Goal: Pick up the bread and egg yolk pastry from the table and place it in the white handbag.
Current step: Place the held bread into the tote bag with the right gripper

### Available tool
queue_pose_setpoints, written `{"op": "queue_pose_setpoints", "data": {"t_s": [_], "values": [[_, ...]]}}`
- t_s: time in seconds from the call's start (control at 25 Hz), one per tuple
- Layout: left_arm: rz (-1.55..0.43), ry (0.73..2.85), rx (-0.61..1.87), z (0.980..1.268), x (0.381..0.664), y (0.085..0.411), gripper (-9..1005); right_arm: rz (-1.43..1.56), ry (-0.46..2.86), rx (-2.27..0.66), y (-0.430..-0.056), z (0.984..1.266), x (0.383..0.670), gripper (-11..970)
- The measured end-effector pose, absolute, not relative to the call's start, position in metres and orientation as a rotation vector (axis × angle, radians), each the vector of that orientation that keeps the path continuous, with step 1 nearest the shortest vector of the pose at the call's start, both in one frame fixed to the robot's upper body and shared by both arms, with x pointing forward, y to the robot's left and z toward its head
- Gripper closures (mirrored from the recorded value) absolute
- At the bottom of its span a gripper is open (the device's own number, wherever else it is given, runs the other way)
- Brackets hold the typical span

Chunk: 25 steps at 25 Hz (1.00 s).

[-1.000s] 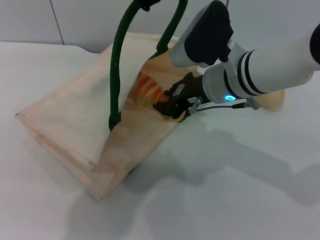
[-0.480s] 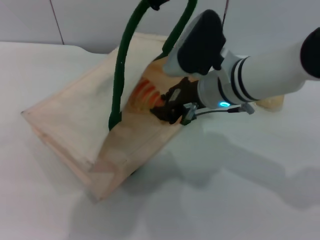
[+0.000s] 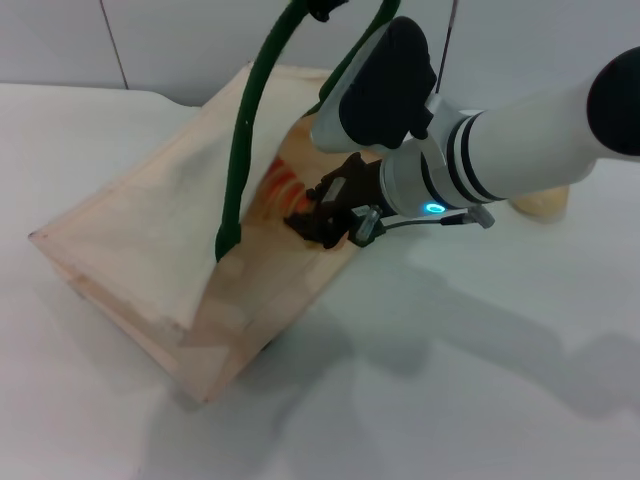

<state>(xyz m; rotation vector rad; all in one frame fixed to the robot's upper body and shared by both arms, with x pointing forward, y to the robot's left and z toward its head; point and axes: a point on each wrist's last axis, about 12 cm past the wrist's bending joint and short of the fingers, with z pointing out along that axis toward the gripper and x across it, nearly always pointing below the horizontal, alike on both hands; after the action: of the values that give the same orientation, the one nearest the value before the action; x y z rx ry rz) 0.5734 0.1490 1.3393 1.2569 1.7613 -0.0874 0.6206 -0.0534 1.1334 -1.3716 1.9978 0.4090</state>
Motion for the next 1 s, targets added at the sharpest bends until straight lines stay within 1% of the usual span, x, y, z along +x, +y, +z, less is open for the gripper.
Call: {"op": "queue_pose_setpoints", "data": {"t_s": [0.24,0.48,0.88,1.0], "values": [[-0.087,1.759,1.252,1.3385,0.5737,0.1491,873,0.431,1.989,-1.363,-0.0494,1.1368,0.6203,658],[-0.09,1.756,1.241,1.3391,0.5741,0.1486,873,0.44,1.97,-1.358,-0.0458,1.1403,0.6204,546],[-0.087,1.764,1.221,1.3373,0.5742,0.1534,874,0.445,1.986,-1.358,-0.0494,1.1386,0.62,315],[-0.077,1.765,1.205,1.3366,0.5753,0.1551,874,0.445,1.987,-1.362,-0.0487,1.1382,0.6194,229]]}}
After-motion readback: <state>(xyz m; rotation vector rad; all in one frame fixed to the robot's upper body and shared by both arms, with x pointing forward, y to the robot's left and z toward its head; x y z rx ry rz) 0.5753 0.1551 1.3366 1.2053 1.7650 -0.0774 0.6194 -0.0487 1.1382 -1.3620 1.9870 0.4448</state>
